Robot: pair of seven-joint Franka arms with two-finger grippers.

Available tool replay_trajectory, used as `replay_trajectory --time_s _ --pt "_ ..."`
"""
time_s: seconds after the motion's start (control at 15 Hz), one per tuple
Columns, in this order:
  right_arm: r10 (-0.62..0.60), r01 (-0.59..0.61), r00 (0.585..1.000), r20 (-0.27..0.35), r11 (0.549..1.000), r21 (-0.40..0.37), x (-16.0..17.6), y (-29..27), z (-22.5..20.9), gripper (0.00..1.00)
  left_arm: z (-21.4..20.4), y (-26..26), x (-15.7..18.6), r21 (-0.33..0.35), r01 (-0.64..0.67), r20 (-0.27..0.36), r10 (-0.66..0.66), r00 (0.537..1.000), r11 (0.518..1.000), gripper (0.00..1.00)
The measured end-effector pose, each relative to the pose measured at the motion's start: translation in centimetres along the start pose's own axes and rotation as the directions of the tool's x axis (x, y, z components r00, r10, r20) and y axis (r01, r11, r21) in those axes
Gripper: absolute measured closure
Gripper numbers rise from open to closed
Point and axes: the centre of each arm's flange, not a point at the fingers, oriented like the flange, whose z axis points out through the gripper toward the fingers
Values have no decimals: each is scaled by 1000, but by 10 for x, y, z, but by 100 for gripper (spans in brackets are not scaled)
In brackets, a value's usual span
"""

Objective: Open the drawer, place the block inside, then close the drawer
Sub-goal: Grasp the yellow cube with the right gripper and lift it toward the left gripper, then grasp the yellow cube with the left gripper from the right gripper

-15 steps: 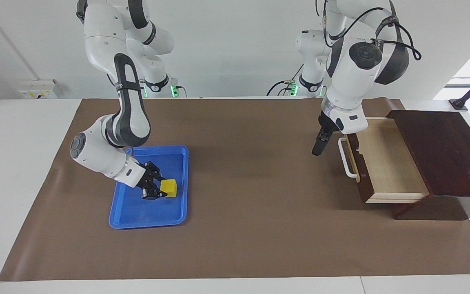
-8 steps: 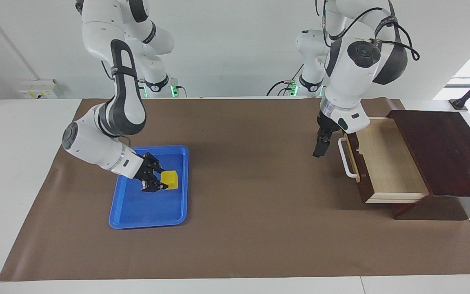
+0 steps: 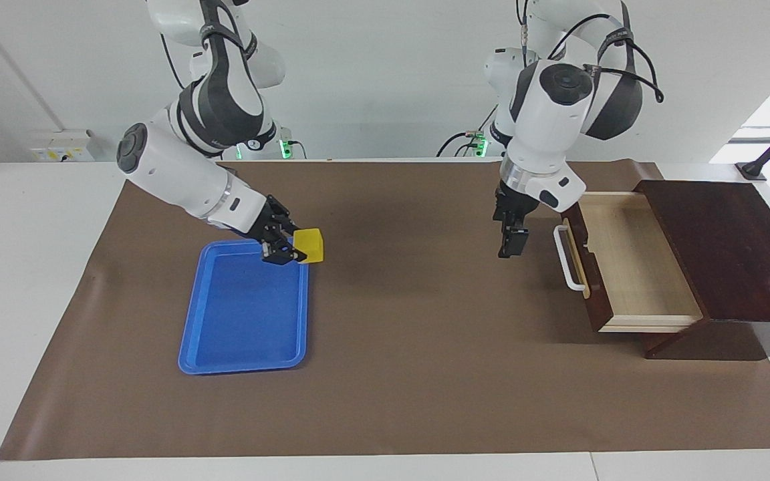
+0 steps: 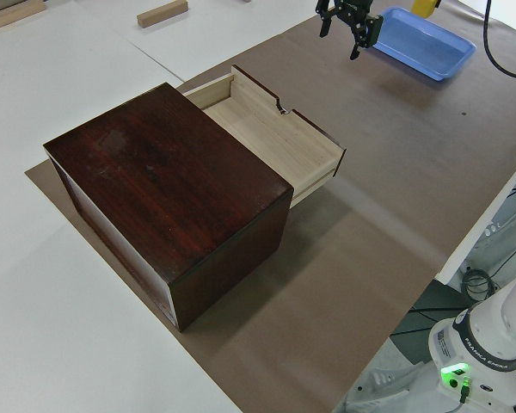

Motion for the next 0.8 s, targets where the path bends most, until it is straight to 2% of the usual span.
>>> replay_trajectory --time_s 0.2,0.47,0.6,0.8 --pt "41 -41 999 7 999 -11 47 -1 23 44 13 -10 -43 26 65 -8 -65 998 998 0" --pt "60 -60 998 6 997 -54 105 -6 51 44 14 -25 -76 24 111 -7 -111 994 994 0" --pt "57 -57 998 4 996 -66 122 -8 61 44 13 -36 -99 18 128 -3 -128 992 992 0" --pt "52 -52 999 4 996 -77 126 -8 65 44 9 -43 -122 -17 145 27 -144 989 989 0"
